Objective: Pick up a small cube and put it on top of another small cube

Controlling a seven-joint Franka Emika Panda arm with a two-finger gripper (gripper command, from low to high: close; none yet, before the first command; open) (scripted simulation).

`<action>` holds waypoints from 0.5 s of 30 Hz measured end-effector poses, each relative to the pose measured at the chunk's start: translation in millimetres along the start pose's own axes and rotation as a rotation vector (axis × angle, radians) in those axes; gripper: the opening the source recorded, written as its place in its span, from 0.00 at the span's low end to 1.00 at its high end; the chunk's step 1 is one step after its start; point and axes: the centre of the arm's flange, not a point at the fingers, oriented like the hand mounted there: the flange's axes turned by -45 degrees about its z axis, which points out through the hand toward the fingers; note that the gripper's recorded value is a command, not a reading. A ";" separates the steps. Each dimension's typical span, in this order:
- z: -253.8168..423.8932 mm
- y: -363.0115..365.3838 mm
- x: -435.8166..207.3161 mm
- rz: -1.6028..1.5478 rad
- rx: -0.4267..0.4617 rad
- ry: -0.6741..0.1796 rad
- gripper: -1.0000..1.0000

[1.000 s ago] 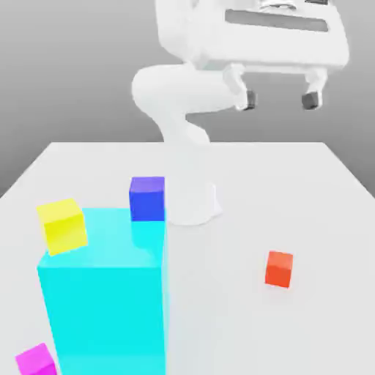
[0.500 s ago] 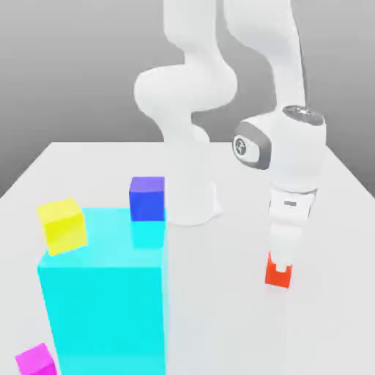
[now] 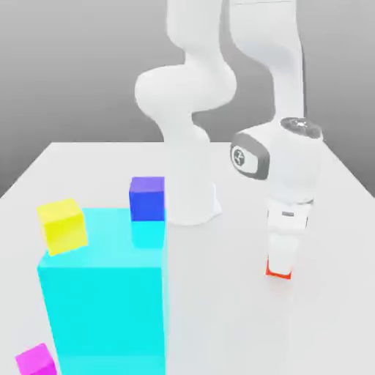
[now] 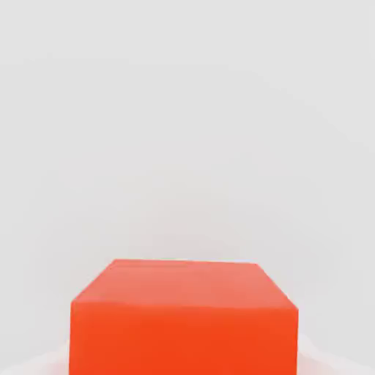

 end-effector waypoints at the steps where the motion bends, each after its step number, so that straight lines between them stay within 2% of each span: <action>1: -7.7 0.0 -0.7 0.002 0.000 0.000 0.00; 8: -74.8 68.2 -18.5 0.308 0.001 0.001 0.00; 15: -162.8 143.2 -79.6 0.725 0.003 0.003 0.00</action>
